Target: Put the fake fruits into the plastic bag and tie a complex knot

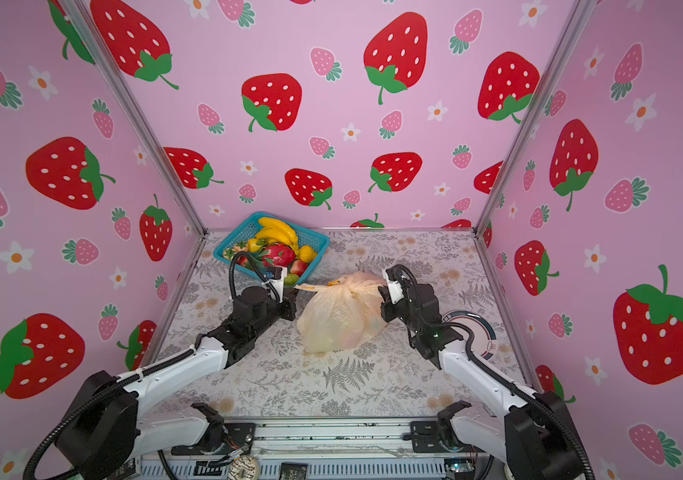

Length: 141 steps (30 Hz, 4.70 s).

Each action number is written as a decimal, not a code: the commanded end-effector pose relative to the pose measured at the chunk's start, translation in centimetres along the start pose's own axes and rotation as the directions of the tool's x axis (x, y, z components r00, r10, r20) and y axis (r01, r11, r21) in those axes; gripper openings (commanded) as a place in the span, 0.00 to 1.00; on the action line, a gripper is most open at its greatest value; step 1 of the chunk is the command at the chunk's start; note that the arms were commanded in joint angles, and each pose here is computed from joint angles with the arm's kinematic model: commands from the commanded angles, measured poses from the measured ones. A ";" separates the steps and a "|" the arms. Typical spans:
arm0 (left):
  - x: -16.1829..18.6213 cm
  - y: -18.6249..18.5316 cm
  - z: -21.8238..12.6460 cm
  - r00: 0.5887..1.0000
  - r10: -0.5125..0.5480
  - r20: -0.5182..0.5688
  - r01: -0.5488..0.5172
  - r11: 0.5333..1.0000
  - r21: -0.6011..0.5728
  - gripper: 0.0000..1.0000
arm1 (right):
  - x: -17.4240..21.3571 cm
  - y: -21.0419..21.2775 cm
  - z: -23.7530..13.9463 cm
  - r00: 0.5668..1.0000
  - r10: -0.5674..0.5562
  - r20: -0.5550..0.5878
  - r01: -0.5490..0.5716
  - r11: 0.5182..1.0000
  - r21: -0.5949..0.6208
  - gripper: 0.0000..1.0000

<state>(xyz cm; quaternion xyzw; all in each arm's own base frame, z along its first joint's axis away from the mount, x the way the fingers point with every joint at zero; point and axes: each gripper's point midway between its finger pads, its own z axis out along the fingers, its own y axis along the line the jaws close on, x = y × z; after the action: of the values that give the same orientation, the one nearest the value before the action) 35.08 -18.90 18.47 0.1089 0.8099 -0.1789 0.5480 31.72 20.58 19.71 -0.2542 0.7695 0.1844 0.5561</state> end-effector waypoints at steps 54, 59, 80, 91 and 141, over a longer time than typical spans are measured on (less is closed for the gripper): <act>1.4 7.9 -5.8 0.996 -0.054 -0.077 0.020 0.920 -0.391 0.00 | 6.7 -4.5 -2.4 0.941 0.322 -0.107 -0.305 0.941 0.148 0.00; 2.9 8.7 -6.0 0.993 -0.059 -0.106 0.009 0.906 -0.423 0.00 | 8.6 -4.8 -2.6 0.932 0.332 -0.144 -0.304 0.935 0.185 0.00; 5.2 11.5 -6.1 0.969 -0.238 -0.065 0.184 0.871 -0.455 0.00 | 10.9 -6.0 -3.9 0.873 0.470 -0.129 -0.443 0.875 0.193 0.00; 6.6 11.7 -5.4 0.941 -0.329 -0.074 0.273 0.873 -0.405 0.00 | 12.2 -6.1 -3.5 0.826 0.547 -0.134 -0.530 0.835 0.145 0.00; 1.9 21.6 -9.2 0.999 0.001 0.050 0.034 0.722 -0.691 0.99 | 3.4 -18.3 -9.9 0.959 0.097 0.265 -0.262 0.655 0.708 1.00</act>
<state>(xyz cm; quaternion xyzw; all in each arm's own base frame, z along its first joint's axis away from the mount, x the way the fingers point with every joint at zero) 33.88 4.18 16.03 -0.1329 0.8180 0.1131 0.5482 33.79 2.13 17.99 0.0561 0.7761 0.0015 0.6281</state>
